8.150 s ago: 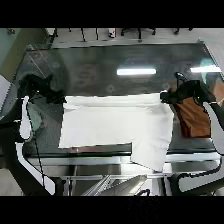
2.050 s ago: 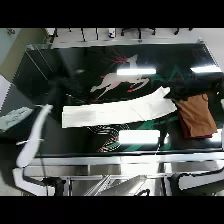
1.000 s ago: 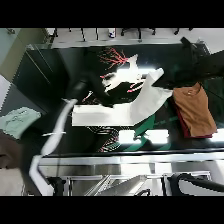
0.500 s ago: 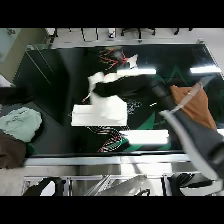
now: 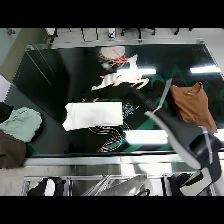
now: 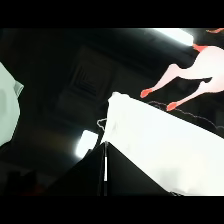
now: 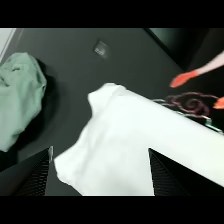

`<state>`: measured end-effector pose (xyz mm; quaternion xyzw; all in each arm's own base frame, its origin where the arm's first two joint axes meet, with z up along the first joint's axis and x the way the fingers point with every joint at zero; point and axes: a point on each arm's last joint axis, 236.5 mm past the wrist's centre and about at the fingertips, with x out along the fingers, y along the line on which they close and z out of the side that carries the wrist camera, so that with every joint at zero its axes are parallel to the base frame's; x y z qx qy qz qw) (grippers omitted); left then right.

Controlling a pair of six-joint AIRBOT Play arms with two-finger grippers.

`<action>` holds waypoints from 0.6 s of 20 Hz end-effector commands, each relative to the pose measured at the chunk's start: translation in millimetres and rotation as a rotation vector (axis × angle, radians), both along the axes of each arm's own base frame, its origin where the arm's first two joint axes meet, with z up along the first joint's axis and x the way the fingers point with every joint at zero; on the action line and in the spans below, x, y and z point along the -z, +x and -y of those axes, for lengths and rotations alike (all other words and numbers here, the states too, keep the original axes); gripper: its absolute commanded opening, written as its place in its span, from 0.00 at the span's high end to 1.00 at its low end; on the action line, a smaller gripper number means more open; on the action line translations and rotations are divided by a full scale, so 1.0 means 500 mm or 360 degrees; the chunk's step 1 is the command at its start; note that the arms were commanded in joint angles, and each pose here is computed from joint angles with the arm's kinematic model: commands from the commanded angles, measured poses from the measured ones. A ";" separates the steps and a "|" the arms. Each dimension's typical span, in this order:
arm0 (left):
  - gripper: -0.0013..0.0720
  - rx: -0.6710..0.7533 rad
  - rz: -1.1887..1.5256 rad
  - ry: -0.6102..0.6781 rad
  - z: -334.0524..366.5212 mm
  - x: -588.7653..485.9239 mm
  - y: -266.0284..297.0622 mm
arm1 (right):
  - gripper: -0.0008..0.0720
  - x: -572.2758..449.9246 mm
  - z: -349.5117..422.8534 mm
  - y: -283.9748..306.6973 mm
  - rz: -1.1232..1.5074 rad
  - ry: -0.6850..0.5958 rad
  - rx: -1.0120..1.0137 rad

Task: Fold the shirts.

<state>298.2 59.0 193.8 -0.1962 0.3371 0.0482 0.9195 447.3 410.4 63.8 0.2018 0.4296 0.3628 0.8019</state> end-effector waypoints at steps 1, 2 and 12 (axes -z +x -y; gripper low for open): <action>0.96 -0.0022 0.0029 0.0021 -0.007 -0.003 -0.002 | 0.06 0.017 0.236 0.014 -0.0387 -0.0115 0.0033; 0.96 -0.0021 0.0027 0.0020 -0.007 -0.002 -0.003 | 0.02 0.047 0.292 0.007 -0.0524 -0.0152 0.0052; 0.96 -0.0014 0.0012 0.0016 -0.005 0.001 -0.006 | 0.03 0.322 0.295 -0.076 -0.1142 -0.0180 0.0040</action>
